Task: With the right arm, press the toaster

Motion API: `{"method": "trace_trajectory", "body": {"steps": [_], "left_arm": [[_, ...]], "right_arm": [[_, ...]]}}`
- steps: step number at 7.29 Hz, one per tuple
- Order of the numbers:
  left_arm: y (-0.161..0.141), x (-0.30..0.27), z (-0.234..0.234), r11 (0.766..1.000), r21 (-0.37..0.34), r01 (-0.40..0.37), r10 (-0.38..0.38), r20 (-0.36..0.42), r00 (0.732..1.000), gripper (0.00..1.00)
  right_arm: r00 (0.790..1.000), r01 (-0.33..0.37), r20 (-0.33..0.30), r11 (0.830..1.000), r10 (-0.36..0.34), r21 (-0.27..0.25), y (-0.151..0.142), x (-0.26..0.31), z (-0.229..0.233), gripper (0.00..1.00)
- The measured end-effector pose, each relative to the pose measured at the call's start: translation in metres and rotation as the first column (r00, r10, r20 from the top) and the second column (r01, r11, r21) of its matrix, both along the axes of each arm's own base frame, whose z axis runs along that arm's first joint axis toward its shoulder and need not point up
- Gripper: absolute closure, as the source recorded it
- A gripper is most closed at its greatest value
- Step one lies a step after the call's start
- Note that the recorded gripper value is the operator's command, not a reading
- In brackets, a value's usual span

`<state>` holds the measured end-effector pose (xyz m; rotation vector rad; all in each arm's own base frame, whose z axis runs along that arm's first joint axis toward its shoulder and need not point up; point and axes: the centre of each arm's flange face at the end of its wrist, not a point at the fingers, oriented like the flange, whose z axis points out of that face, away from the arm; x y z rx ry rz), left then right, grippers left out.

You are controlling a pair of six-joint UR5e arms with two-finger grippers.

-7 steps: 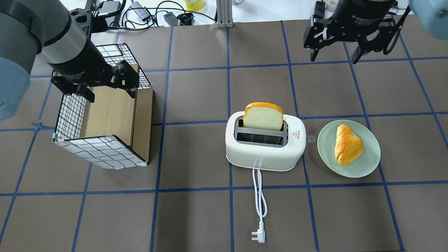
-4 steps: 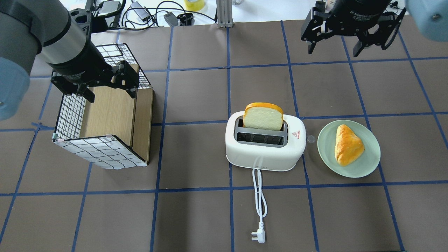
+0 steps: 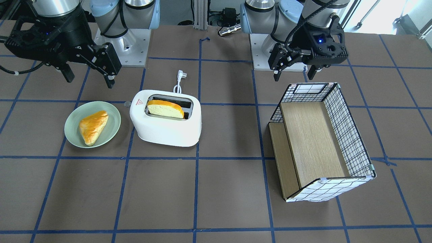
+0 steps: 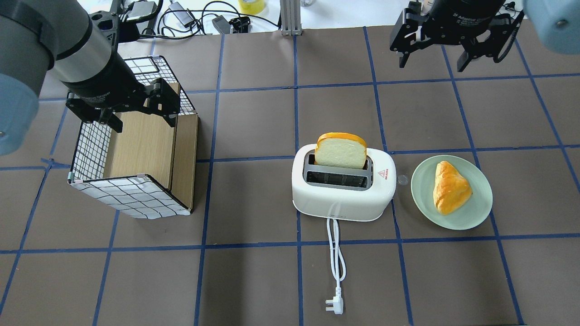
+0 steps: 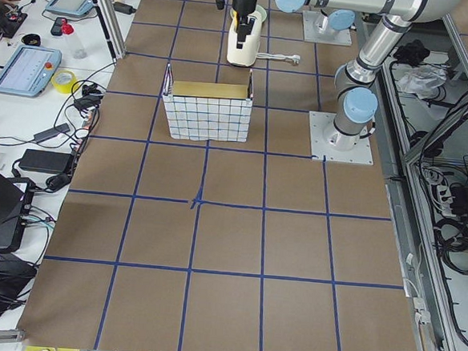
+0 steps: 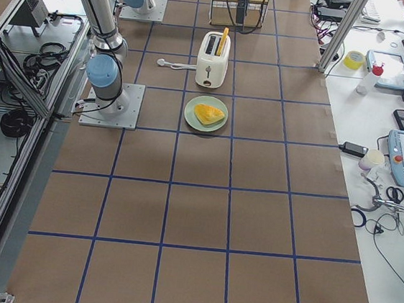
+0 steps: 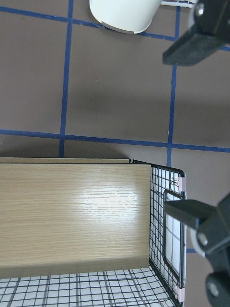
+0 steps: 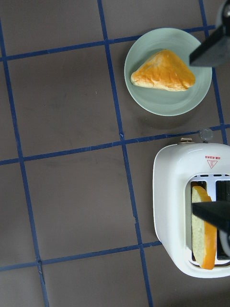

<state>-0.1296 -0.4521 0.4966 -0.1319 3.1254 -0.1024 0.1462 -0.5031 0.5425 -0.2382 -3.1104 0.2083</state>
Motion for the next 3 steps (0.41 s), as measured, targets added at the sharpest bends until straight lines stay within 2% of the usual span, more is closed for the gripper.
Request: {"method": "trace_trajectory", "body": {"steps": [3], "left_arm": [[0.0000, 0.0000, 0.0002, 1.000, 0.000, 0.000, 0.000, 0.000, 1.000, 0.00]], "right_arm": [[1.000, -0.006, 0.000, 1.000, 0.006, 0.000, 0.0000, 0.0001, 0.0000, 0.00]]}}
